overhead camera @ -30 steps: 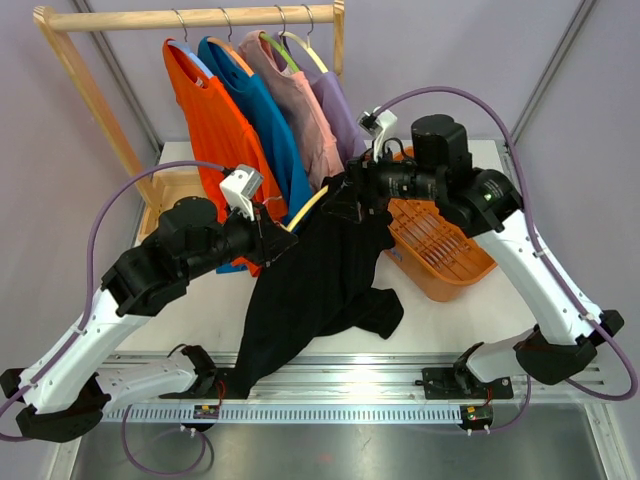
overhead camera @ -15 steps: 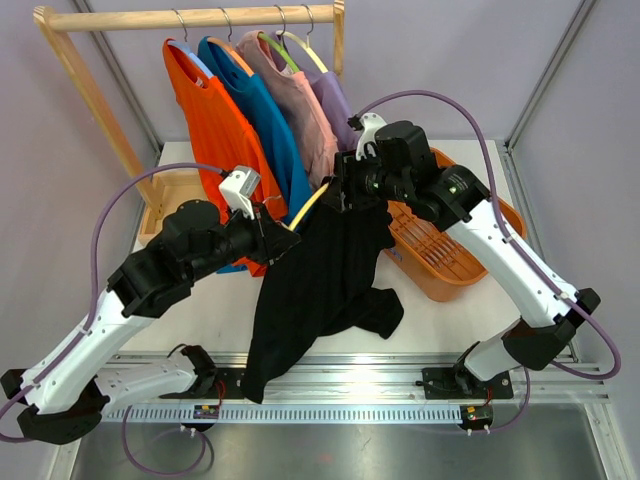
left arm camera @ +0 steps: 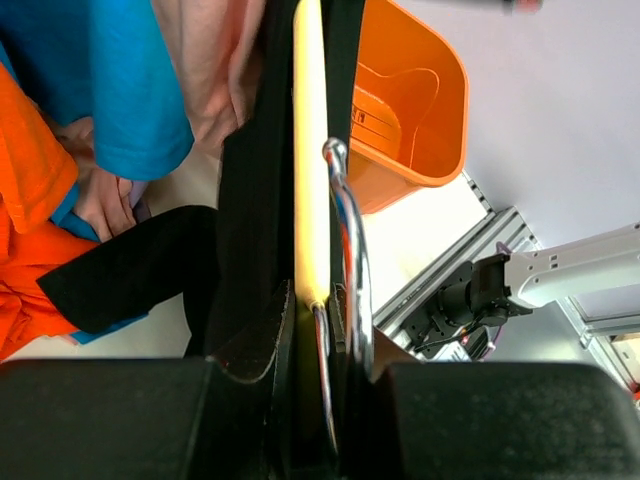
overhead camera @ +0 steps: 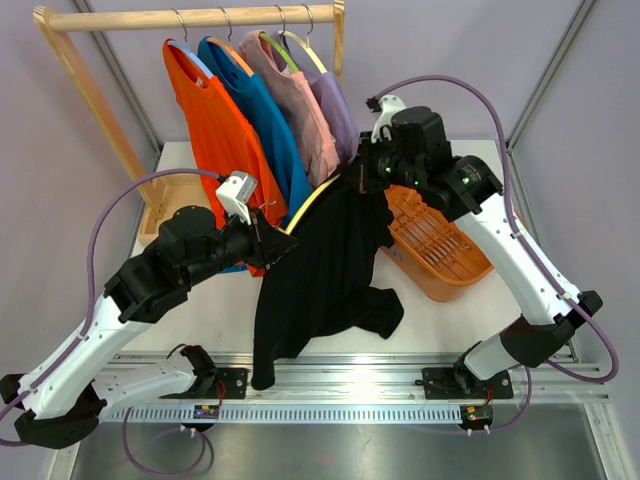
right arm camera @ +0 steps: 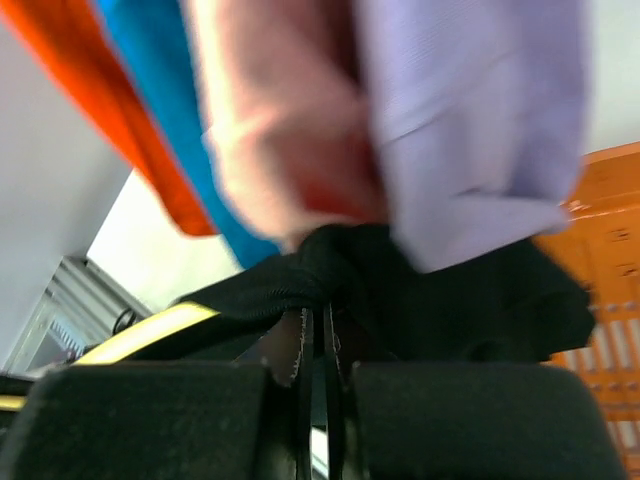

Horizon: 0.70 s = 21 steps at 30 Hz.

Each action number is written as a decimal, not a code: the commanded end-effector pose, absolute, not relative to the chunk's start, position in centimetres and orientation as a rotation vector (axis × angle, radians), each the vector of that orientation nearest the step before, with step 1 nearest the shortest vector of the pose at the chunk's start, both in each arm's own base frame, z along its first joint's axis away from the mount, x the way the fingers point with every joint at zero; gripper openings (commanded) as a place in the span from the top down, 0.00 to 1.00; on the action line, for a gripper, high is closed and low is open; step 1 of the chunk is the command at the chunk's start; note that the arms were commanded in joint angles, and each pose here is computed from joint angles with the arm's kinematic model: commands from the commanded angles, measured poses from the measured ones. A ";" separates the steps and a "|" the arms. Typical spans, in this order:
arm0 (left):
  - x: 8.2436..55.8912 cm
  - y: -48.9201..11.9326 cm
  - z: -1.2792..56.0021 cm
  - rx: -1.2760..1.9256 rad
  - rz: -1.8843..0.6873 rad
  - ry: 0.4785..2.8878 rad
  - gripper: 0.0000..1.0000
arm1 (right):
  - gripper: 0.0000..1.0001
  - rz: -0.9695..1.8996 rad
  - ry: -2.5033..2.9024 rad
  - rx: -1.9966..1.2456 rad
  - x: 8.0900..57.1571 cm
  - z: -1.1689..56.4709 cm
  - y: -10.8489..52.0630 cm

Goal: Remove the t-shirt from the hanger
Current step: Remove the tshirt from the hanger

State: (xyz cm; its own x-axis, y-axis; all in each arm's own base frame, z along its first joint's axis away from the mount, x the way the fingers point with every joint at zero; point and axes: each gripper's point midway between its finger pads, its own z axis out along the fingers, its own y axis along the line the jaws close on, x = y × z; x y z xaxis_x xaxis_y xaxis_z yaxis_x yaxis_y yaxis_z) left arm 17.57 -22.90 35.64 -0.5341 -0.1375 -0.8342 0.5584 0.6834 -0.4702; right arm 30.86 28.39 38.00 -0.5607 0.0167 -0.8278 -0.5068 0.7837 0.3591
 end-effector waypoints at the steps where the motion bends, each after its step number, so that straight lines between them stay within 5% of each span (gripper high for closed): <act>1: 16.4 -22.1 36.2 0.394 -0.925 1.911 1.00 | 1.00 0.590 1.938 -0.246 35.7 41.5 23.3; 21: 10.9 -22.0 36.8 0.786 -1.032 1.865 1.00 | 1.00 0.299 1.923 -0.009 44.6 39.3 11.6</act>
State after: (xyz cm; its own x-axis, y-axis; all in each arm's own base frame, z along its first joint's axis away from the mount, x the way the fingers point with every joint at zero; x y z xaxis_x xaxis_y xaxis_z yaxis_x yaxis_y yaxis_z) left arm 17.11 -23.55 35.45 -0.4436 0.0166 -0.8961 0.7018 0.6282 -0.3358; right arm 35.21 22.35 36.80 -0.6212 0.0553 -0.7817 -0.4604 0.7814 0.4211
